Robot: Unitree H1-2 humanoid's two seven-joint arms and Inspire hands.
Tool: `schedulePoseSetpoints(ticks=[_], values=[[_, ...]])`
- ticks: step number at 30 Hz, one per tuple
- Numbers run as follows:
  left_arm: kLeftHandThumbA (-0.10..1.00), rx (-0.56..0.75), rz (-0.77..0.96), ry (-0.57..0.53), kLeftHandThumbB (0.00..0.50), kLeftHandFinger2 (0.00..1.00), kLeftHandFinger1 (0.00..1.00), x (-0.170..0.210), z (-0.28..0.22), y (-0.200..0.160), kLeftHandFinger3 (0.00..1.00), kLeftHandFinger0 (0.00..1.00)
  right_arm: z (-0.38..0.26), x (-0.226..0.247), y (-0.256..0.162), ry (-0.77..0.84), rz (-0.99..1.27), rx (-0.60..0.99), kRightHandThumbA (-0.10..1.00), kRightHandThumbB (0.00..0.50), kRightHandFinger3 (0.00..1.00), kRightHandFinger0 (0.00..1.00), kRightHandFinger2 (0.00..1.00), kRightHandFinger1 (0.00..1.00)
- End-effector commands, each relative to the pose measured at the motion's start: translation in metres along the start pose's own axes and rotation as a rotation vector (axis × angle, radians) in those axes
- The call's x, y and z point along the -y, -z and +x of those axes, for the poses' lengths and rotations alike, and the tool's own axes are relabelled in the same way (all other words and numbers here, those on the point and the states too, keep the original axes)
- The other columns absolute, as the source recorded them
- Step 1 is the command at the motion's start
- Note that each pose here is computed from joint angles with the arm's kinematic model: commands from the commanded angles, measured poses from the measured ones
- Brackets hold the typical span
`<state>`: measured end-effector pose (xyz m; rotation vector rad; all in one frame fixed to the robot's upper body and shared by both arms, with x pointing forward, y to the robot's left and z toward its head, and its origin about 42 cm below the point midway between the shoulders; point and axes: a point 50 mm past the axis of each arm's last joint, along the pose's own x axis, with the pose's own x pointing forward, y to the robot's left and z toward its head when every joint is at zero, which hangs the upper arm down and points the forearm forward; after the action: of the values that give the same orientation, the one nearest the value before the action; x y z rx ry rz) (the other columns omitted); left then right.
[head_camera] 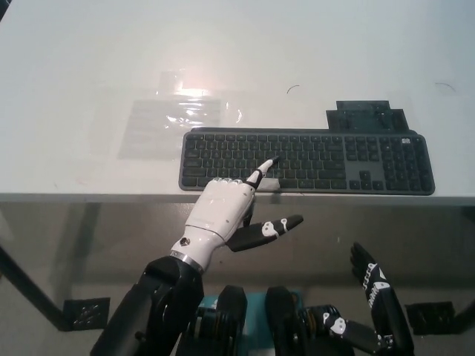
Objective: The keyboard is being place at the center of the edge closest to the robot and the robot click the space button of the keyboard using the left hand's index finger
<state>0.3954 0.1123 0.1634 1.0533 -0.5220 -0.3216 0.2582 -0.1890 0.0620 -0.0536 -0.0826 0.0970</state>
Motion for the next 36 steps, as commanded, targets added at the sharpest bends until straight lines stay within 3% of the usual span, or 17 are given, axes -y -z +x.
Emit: schedulePoseSetpoints(ticks=[1, 13, 22, 29, 32, 36], values=[[1.00, -0.002, 0.016, -0.025, 0.298, 0.15, 0.00, -0.010, 0.008, 0.002, 1.00, 0.00, 0.007, -0.002, -0.014, -0.011, 0.005, 0.089, 1.00, 0.300, 1.00, 1.00, 1.00, 1.00], [1.00, -0.039, 0.014, 0.045, 0.285, 0.12, 0.02, 0.004, 0.020, 0.013, 1.00, 0.00, 0.008, -0.003, -0.015, -0.014, -0.001, 0.082, 1.00, 0.321, 1.00, 1.00, 1.00, 1.00], [1.00, -0.085, 0.027, 0.109, 0.278, 0.01, 0.00, 0.026, 0.032, 0.025, 1.00, 0.00, 0.007, -0.005, -0.015, -0.016, 0.002, 0.077, 1.00, 0.326, 1.00, 1.00, 1.00, 1.00], [1.00, -0.098, 0.050, 0.186, 0.310, 0.00, 0.00, 0.056, 0.025, 0.023, 1.00, 0.00, 0.011, -0.003, -0.018, -0.010, -0.002, 0.090, 1.00, 0.317, 1.00, 1.00, 1.00, 1.00], [1.00, -0.104, 0.043, 0.219, 0.330, 0.00, 0.00, 0.074, 0.015, 0.020, 1.00, 0.00, 0.015, 0.000, -0.020, -0.004, -0.006, 0.090, 1.00, 0.335, 1.00, 1.00, 1.00, 1.00], [1.00, -0.110, 0.037, 0.237, 0.325, 0.00, 0.00, 0.089, 0.002, 0.020, 1.00, 0.00, 0.017, 0.000, -0.020, -0.006, 0.000, 0.096, 1.00, 0.326, 1.00, 1.00, 1.00, 1.00]])
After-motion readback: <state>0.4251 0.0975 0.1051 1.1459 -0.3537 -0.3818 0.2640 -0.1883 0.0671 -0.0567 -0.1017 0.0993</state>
